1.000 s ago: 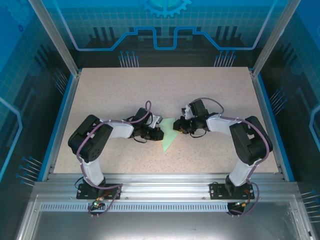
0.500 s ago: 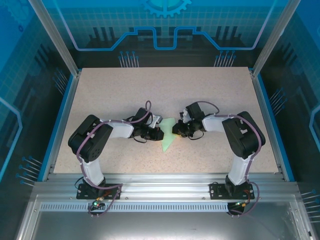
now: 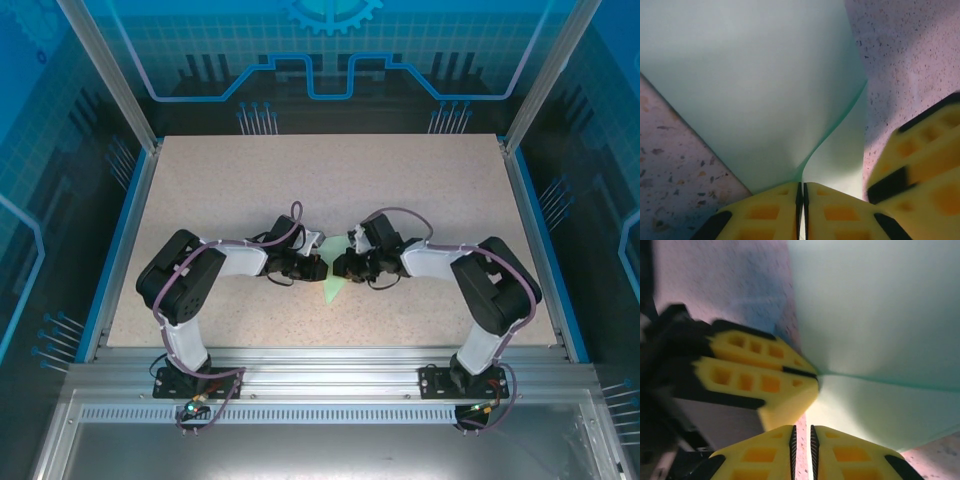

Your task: Fold a paper plane with a square sheet of paper (pick it up from the middle)

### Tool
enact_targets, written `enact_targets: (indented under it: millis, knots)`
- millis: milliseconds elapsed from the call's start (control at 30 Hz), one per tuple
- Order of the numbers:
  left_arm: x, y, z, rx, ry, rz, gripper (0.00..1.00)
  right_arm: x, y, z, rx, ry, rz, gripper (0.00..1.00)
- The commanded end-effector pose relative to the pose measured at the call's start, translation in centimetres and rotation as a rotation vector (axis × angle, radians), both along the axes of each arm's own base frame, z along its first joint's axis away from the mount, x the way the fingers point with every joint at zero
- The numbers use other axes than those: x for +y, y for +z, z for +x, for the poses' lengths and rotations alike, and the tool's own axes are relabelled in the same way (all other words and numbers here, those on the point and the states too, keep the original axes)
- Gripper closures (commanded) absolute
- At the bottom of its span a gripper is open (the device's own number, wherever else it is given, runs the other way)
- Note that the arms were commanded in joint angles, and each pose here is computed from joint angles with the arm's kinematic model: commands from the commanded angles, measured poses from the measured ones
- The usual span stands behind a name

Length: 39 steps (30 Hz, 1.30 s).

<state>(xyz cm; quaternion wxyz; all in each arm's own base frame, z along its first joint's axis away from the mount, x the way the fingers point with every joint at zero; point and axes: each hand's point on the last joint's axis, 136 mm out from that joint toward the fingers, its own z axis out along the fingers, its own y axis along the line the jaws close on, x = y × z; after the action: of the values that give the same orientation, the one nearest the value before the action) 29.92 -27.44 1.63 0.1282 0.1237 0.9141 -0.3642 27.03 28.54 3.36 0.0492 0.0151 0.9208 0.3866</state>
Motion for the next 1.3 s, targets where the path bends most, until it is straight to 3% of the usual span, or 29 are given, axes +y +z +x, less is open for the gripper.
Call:
enact_targets:
  millis: [0,133,467,833,1033,1267]
  knots:
    - [0.5,-1.0,-0.5,0.031,-0.012,0.03,0.86,0.2,-2.2,-1.5,0.064,-0.019,-0.007,0.83]
    - [0.5,-1.0,-0.5,0.029,-0.012,0.032,0.86,-0.5,-3.5,-2.2,0.086,-0.016,-0.034,0.83]
    - [0.5,-0.9,-0.3,0.029,-0.008,0.03,0.86,0.7,-0.4,-3.7,0.012,0.043,0.007,0.82]
    - [0.3,-0.6,-0.2,0.026,-0.01,0.024,0.85,1.6,-2.8,-5.1,0.065,0.064,-0.026,0.83]
    - [0.4,-0.7,-0.4,0.027,-0.01,0.026,0.85,-0.6,0.0,-2.7,-0.024,-0.012,-0.069,0.81]
    - [0.3,-0.7,-0.3,0.029,-0.009,0.02,0.85,-2.1,0.4,1.3,-0.03,-0.098,0.0,0.8]
